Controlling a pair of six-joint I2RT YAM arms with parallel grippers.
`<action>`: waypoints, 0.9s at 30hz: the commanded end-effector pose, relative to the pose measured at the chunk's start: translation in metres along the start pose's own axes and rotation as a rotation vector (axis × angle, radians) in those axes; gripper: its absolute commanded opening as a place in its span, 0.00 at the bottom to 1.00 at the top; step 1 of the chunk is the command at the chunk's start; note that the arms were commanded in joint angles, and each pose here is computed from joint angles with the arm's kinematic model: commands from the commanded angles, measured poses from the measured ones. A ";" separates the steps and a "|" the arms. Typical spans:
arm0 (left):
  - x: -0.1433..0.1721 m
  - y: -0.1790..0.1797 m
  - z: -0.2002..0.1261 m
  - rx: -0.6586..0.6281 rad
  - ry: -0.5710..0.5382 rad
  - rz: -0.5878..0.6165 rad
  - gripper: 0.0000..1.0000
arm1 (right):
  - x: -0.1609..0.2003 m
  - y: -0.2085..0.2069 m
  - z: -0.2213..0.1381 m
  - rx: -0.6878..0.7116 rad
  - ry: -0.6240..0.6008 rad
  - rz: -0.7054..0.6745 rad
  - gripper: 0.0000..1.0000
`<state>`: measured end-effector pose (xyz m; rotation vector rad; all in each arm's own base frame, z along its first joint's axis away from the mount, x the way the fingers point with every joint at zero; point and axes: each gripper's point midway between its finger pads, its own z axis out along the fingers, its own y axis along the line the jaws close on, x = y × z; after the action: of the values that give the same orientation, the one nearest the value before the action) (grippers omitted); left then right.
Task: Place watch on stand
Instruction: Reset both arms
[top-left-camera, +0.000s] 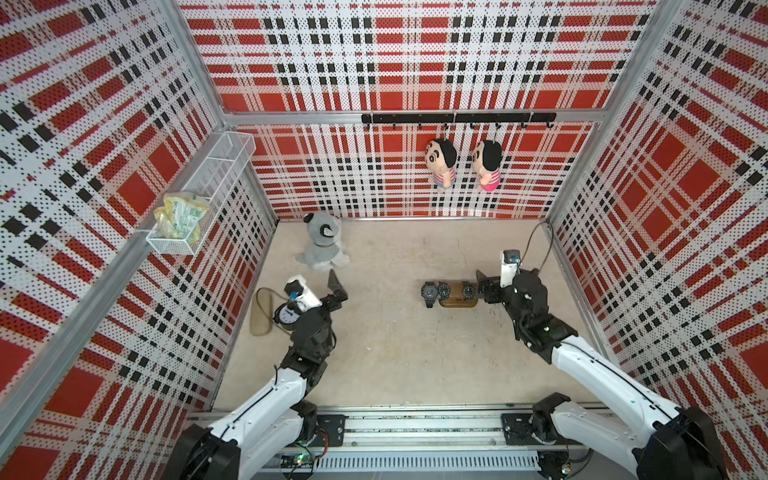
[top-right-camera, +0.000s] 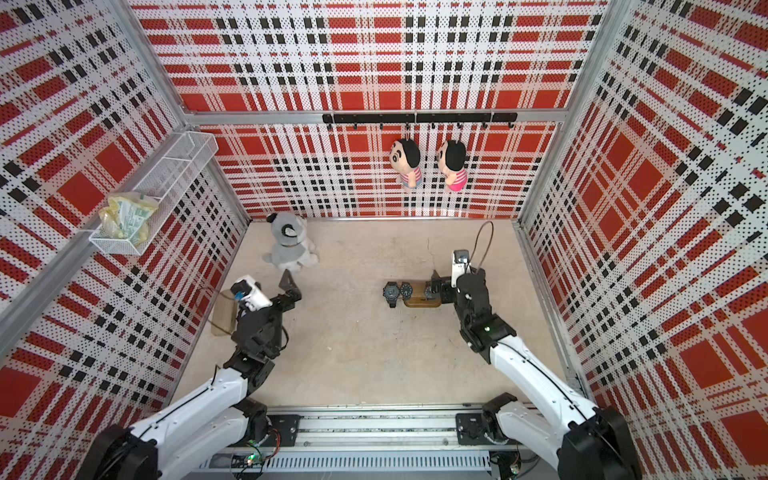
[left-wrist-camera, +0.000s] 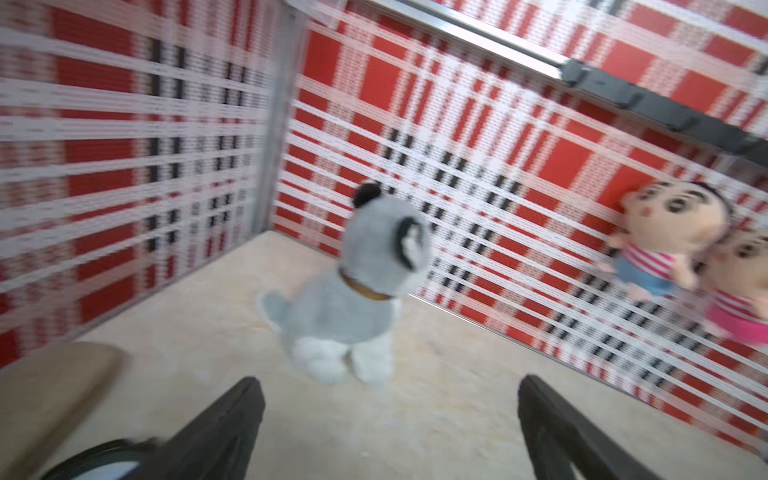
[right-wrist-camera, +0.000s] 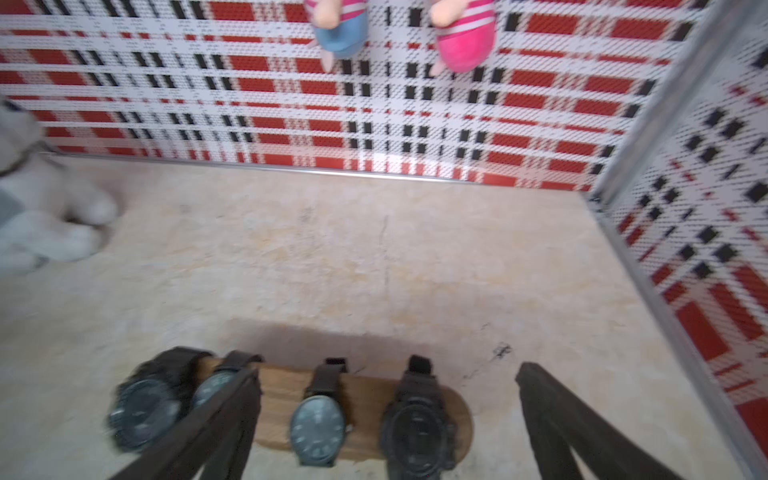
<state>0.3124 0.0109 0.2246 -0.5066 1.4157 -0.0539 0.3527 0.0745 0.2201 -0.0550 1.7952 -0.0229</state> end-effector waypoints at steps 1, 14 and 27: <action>-0.035 0.031 0.000 -0.037 -0.165 -0.078 0.98 | -0.055 -0.073 -0.006 0.237 -0.341 0.076 1.00; -0.005 0.075 0.010 -0.127 -0.136 0.016 0.99 | 0.073 -0.125 0.042 0.133 -0.088 0.270 1.00; 0.015 0.076 0.019 -0.084 -0.087 0.112 0.97 | 0.070 -0.089 0.035 -0.039 -0.174 0.151 1.00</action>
<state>0.3116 0.0856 0.1717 -0.5656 1.3946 0.1255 0.3723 -0.0254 0.1336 0.1152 1.6839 0.1172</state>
